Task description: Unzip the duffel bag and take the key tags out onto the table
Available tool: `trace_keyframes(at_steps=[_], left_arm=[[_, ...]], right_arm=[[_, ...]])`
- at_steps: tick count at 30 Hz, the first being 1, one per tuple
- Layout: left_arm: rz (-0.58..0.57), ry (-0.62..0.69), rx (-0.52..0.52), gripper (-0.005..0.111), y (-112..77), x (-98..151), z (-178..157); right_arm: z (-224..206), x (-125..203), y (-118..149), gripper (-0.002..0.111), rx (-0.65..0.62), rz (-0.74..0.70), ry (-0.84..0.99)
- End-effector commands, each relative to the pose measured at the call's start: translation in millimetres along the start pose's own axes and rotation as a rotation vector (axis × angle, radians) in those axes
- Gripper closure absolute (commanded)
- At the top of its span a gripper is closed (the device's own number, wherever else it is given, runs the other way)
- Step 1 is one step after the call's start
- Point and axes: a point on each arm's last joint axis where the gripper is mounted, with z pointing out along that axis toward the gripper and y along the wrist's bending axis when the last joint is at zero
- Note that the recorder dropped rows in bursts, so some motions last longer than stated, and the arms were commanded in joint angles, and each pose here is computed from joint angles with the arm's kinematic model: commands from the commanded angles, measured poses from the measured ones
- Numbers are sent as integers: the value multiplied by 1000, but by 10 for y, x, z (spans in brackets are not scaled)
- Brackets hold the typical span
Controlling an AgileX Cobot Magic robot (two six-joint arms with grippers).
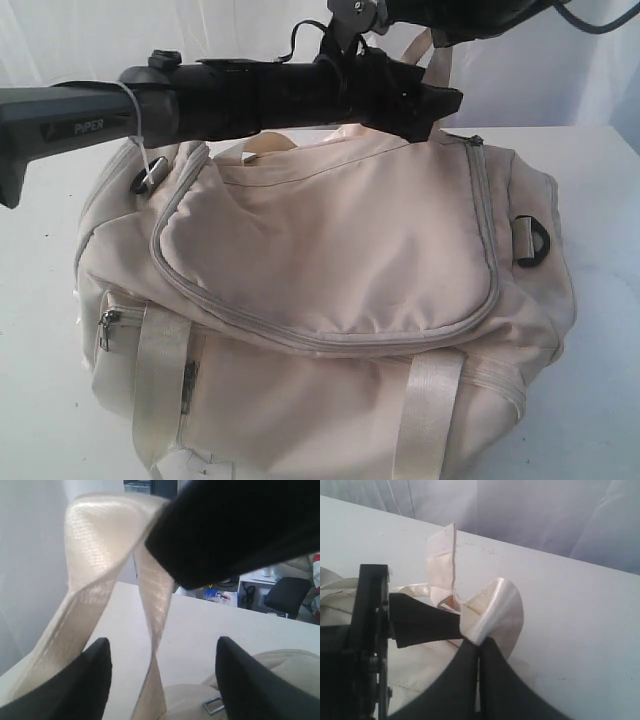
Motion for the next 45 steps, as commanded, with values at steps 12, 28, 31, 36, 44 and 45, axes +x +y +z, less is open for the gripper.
trace_keyframes(at_steps=[12,28,31,36,44,45], left_arm=[[-241,-4,-81,107,96,10,38],[-208,-57,-93,107,144,-284,-128],[-168,-101,-84,107,121,-523,-248],[-141,-129,-14,107,41,-612,-277],[-143,-129,-12,107,40,-613,-277],[-143,-130,-7,107,35,-614,-277]], right_arm=[[-168,-123,-64,80,32,-43,-95],[-211,65,-865,40,223,-15,114],[-27,166,-827,40,4,-10,188],[496,390,-709,39,-167,41,320],[829,549,-717,29,-230,146,381],[836,543,-720,29,-242,167,372]])
